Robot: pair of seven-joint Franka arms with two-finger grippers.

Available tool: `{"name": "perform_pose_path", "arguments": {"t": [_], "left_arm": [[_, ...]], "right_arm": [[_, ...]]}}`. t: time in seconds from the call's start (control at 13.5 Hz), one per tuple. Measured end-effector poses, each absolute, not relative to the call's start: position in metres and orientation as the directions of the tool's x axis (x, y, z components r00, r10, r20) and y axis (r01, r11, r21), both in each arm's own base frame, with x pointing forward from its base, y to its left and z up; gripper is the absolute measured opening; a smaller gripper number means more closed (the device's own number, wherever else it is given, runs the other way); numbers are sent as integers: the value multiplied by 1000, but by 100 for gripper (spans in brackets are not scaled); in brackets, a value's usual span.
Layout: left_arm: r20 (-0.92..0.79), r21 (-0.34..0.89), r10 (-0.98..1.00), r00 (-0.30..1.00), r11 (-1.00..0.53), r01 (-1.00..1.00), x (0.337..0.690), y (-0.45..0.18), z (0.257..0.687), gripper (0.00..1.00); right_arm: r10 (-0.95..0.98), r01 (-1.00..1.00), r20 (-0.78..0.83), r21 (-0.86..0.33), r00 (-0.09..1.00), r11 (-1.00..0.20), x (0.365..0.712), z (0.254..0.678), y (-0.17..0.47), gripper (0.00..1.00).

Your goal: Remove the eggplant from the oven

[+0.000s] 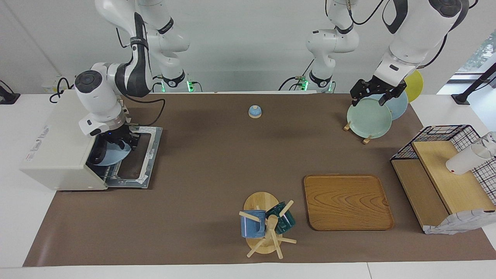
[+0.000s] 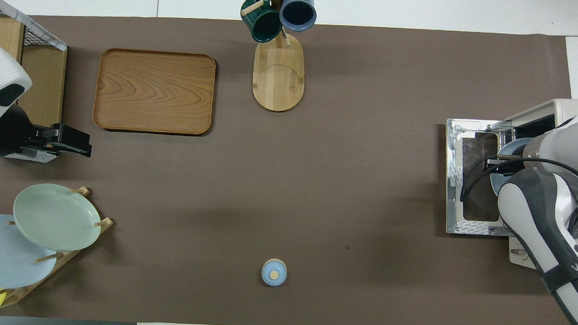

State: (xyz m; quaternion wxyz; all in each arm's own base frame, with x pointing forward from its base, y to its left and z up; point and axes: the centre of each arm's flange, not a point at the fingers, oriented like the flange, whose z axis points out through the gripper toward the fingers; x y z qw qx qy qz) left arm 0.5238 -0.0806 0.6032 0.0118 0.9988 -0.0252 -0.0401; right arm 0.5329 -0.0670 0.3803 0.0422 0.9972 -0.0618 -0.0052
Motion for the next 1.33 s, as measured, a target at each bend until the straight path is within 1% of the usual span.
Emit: {"name": "perform_pose_path", "arguments": {"t": [0.15, 0.22, 0.3, 0.37, 0.44, 0.67, 0.81, 1.04, 1.19, 1.33], "left_arm": [[-79, 25, -51, 996, -998, -49, 524, -81, 603, 100], [-79, 25, -51, 996, -998, -49, 524, -81, 603, 100], [-79, 25, -51, 996, -998, -49, 524, -81, 603, 100], [-79, 25, -51, 996, -998, -49, 524, -81, 603, 100], [-79, 25, -51, 996, -998, -49, 524, -81, 603, 100], [-79, 25, -51, 996, -998, -49, 524, -81, 603, 100], [-79, 25, -51, 996, -998, -49, 524, -80, 603, 100], [-78, 25, -51, 996, -998, -49, 524, -80, 603, 100], [-73, 25, -48, 996, -999, -47, 525, -79, 604, 100], [-53, 27, -38, 998, -999, -37, 528, -74, 605, 100]], "right_arm": [[-122, -121, -3, 83, 993, -989, 528, 374, -66, 43], [-120, -119, -7, 83, 993, -989, 526, 370, -67, 38], [-106, -105, -10, 83, 994, -991, 525, 369, -68, 28], [-86, -85, -11, 82, 996, -993, 526, 369, -64, 14], [-67, -66, -9, 92, 998, -994, 527, 372, -61, 3], [8, 14, -41, 138, 999, -990, 535, 394, -34, 3], [48, 58, -69, 158, 996, -986, 549, 427, 12, 3], [45, 53, -49, 198, 998, -979, 562, 473, 111, 3], [2, 5, -14, 209, 1000, -978, 555, 490, 189, 3], [-52, -57, 28, 199, 998, -978, 544, 497, 259, 3]]}}
